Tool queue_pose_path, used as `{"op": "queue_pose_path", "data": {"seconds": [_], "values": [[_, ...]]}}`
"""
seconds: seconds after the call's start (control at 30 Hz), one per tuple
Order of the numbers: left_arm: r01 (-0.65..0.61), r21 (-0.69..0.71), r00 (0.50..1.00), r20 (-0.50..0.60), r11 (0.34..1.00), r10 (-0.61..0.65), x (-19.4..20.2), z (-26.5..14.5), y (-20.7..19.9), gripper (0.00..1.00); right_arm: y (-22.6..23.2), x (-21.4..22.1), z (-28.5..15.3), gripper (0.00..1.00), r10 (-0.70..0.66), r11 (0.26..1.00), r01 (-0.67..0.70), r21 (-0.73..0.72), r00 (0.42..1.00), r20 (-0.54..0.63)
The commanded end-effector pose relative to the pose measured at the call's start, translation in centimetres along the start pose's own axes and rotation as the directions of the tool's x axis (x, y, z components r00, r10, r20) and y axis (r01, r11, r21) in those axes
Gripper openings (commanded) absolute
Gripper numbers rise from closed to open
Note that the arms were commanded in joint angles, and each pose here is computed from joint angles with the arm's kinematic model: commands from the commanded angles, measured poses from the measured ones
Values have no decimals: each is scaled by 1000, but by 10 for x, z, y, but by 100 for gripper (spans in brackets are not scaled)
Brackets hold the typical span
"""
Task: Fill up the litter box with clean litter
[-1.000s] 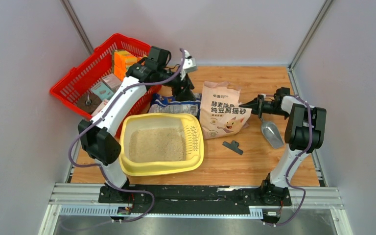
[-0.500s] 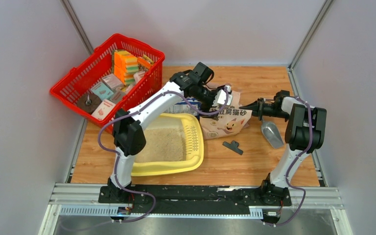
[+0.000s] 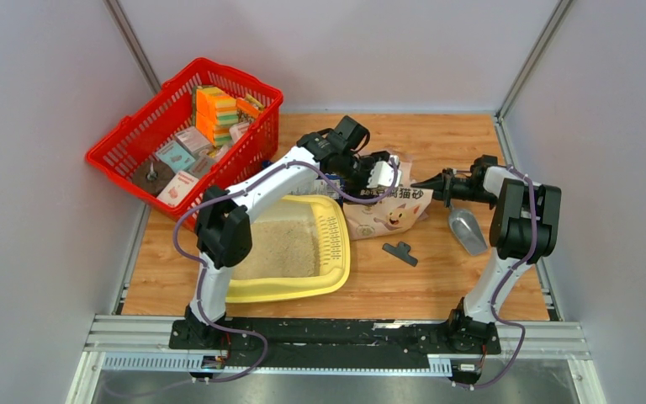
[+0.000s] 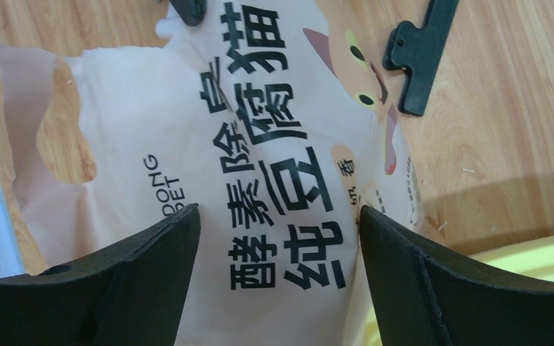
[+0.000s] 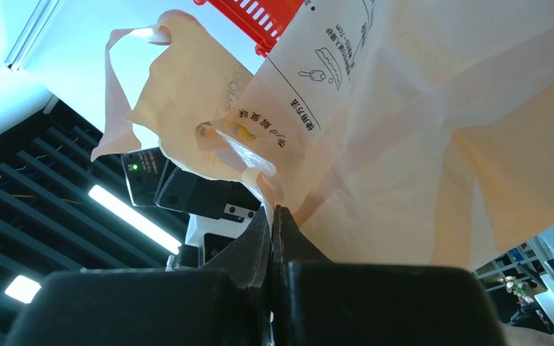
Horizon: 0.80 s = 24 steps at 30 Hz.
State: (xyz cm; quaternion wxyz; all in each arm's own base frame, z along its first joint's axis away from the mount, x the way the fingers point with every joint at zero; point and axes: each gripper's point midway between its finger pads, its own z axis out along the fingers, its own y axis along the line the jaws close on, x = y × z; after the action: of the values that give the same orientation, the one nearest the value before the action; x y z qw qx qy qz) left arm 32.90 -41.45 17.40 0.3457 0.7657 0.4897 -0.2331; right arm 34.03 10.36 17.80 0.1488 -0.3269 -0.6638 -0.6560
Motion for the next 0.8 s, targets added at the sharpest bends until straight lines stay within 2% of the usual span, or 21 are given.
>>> {"op": "queue_pose_path", "data": {"seconds": [0.0, 0.13, 0.23, 0.33, 0.5, 0.6, 0.67, 0.7, 0.73, 0.77], "values": [[4, 103, 999, -45, 995, 1, 12, -3, -25, 87, 14, 21, -3, 0, -6, 999, 5, -36, 999, -34], [44, 198, 998, -43, 979, -36, 14, -5, -51, 85, 13, 18, -3, 0, -9, 999, 8, -37, 999, -33], [102, 208, 994, -61, 973, -92, 19, -4, -58, 82, 14, 16, -3, 0, -9, 999, 8, -37, 999, -30], [188, 167, 981, -76, 968, -177, 21, -2, -53, 75, 13, 16, -3, 0, -9, 999, 8, -36, 1000, -29], [390, 37, 920, -57, 920, -388, 23, -4, -28, 62, 12, 13, -7, 0, -8, 999, 7, -42, 1000, -17], [447, 17, 894, -27, 894, -446, 18, -8, -21, 53, 11, 9, -12, 0, -18, 999, 18, -44, 1000, 6], [469, 26, 883, 8, 883, -470, 15, -11, -19, 50, 21, 2, -20, 1, -114, 992, 116, -44, 992, 49], [475, 26, 880, 22, 880, -475, 12, -13, -18, 50, 25, -3, -24, 6, -233, 972, 235, -19, 969, 86], [486, 35, 873, 26, 873, -487, 14, -13, -21, 47, 30, -9, -32, 21, -316, 948, 318, 6, 940, 127], [486, 58, 871, 45, 872, -489, 9, -12, -23, 47, 47, -21, -41, 27, -441, 898, 428, 106, 877, 190]]}}
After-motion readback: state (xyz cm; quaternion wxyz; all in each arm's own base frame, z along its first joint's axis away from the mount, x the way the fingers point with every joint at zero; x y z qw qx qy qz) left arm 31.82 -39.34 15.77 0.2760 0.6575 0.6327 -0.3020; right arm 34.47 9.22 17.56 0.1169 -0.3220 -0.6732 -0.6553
